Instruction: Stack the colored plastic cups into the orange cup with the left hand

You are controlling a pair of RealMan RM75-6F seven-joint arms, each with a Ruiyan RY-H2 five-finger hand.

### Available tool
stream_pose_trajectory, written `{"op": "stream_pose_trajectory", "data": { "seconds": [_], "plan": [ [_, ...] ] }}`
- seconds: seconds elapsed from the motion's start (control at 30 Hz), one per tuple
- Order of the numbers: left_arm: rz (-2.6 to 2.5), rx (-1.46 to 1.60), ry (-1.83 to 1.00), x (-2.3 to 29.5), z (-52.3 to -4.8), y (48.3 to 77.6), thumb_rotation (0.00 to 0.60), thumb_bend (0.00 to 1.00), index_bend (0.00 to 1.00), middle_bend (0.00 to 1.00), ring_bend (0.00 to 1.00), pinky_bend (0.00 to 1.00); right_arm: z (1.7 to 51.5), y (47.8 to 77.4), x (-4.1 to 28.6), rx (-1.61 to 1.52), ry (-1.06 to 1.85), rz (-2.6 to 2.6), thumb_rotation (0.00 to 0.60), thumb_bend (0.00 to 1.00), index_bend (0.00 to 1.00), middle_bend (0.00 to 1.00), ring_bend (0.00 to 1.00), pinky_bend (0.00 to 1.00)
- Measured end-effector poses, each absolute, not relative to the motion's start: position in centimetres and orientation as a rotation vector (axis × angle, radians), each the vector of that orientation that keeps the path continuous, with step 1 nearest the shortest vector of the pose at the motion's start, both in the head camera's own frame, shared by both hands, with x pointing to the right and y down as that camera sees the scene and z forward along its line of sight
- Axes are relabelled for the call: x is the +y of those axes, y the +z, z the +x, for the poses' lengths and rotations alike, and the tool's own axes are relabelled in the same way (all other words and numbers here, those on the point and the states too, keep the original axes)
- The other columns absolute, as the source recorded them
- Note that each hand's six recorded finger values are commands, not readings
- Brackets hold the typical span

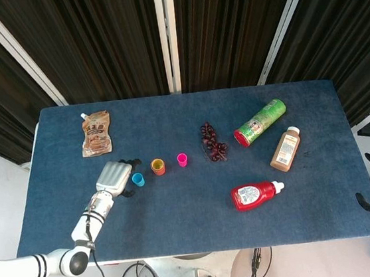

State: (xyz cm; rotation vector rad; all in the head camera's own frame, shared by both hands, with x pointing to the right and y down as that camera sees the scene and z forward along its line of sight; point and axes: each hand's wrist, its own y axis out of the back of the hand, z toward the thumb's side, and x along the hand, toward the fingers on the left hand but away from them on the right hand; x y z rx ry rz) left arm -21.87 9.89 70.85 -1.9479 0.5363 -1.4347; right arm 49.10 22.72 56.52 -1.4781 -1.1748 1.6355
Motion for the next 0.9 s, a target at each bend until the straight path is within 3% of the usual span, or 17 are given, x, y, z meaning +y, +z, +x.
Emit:
{"op": "stream_pose_trajectory", "data": {
  "seconds": [0.9],
  "plan": [
    [-1.914, 0.554, -1.419, 9.4, -20.8, 73.4, 0.6, 0.21, 0.45, 0.46, 0.48, 0.67, 50.0, 56.9, 23.0, -1.175, 1.678, -1.481, 0.6, 0.23, 0.0, 0.0, 0.0, 0.0]
  ]
}}
